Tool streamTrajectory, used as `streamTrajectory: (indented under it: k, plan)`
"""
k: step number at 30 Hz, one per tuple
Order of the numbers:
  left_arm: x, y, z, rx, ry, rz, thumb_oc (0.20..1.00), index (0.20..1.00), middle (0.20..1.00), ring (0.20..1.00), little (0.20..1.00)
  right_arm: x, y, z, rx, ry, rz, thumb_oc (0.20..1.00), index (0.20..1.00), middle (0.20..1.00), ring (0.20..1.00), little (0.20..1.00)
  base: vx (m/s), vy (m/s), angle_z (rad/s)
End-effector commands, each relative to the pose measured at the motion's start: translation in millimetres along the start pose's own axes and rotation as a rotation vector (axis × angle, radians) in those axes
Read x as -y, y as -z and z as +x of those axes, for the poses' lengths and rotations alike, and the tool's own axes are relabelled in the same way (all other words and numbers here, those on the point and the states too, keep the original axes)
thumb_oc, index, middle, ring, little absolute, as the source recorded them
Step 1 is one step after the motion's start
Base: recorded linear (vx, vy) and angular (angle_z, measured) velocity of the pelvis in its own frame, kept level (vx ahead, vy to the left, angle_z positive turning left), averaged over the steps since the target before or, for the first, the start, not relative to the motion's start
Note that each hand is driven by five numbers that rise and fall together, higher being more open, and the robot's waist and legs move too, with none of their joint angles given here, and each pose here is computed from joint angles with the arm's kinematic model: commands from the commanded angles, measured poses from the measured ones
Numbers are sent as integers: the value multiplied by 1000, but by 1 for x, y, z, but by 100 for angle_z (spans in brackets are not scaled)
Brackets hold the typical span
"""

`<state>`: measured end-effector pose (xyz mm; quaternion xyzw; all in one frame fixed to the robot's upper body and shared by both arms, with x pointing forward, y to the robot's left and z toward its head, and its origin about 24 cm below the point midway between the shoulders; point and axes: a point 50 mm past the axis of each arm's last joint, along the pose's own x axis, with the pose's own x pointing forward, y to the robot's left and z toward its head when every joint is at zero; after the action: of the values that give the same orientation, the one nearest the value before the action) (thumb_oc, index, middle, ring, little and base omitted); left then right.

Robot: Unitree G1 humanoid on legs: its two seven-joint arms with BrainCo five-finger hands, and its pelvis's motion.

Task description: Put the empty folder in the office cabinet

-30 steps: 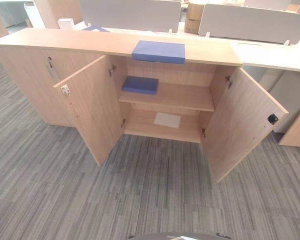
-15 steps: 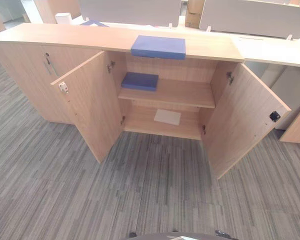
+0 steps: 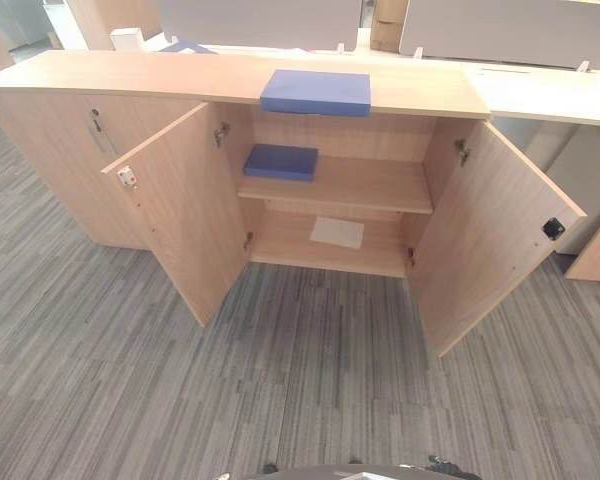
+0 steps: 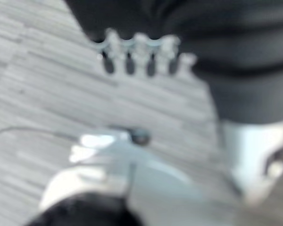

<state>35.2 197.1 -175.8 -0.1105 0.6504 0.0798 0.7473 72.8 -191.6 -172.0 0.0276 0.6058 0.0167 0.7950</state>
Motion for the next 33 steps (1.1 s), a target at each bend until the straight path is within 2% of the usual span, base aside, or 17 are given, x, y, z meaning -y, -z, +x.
streamTrajectory:
  k: [1,7,11,15,19,24,26,33]
  plan:
    - [1,-17,1,6,-17,18,1000,1000,1000,1000,1000,11,-27,-1,77,13,-25,1000,1000,1000,1000,1000,23,-105,0]
    - [7,-34,2,46,-24,3,1000,1000,1000,1000,1000,19,-49,-4,151,4,-73,1000,1000,1000,1000,1000,-85,-119,0]
    - [6,-26,2,13,-22,31,1000,1000,1000,1000,1000,27,-50,-6,164,27,-53,1000,1000,1000,1000,1000,65,-72,21]
    - [-7,-5,1,-35,-59,20,1000,1000,1000,1000,1000,34,-44,-7,144,55,-33,1000,1000,1000,1000,1000,260,73,-10]
    - [-6,-6,1,-19,-52,15,1000,1000,1000,1000,1000,46,-33,-11,135,71,-7,1000,1000,1000,1000,1000,346,112,-40]
    - [-10,0,0,-45,-78,-20,1000,1000,1000,1000,1000,44,-39,-10,156,53,-38,1000,1000,1000,1000,1000,308,114,-19]
    - [-17,4,-1,-47,-107,-33,1000,1000,1000,1000,1000,41,-42,-10,186,52,7,1000,1000,1000,1000,1000,592,252,-69]
    - [-20,-10,-2,-8,-116,-12,1000,1000,1000,1000,1000,38,-45,-10,216,47,-12,1000,1000,1000,1000,1000,364,216,-24]
